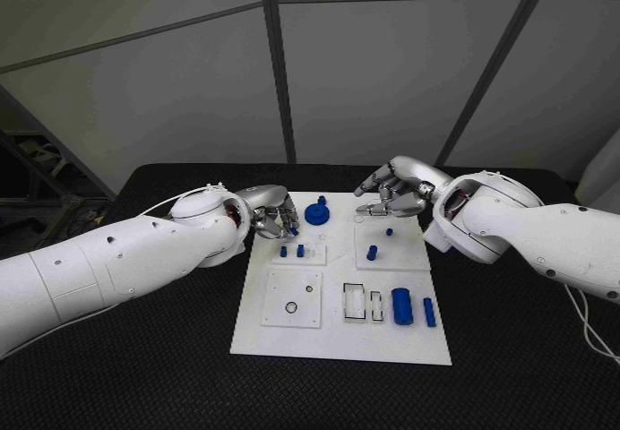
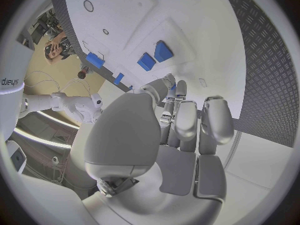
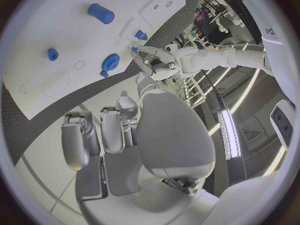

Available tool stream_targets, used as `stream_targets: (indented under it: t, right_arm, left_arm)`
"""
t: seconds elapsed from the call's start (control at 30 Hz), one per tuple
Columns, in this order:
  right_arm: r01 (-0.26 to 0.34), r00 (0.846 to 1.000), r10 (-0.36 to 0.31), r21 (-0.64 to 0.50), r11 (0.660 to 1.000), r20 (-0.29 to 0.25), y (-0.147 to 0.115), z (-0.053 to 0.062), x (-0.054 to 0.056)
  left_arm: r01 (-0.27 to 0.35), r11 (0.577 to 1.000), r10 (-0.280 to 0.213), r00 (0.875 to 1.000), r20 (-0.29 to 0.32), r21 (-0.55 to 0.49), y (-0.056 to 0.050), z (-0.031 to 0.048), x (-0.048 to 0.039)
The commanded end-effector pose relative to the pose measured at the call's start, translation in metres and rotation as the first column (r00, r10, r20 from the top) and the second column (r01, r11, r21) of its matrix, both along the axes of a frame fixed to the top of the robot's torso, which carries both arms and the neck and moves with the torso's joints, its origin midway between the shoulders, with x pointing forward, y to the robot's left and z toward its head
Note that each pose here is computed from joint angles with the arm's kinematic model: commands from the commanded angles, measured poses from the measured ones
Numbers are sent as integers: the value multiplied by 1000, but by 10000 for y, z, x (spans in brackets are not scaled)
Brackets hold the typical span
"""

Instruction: Assemble the parts on the task board

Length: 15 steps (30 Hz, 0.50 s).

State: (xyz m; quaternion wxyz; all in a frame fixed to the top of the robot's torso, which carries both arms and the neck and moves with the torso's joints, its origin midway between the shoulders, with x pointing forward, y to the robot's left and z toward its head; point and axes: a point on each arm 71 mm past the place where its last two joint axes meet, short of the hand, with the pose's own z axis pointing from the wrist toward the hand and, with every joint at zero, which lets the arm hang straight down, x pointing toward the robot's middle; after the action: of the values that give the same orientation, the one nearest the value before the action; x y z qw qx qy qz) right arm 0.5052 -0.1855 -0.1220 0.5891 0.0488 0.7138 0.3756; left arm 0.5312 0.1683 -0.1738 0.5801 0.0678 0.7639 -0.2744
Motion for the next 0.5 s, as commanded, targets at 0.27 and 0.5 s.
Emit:
stream_targets:
  t: [0.27,0.5]
  right_arm:
    - [-8,1000,8,3,1000,8,16,17,-2]
    - [-8,1000,8,3,1000,8,16,16,-2]
  left_arm:
    - [3,1000,-3,1000,-8,1,-42,-6,6]
    - [8,1000,-8,1000,-15,5,-63,-12,4]
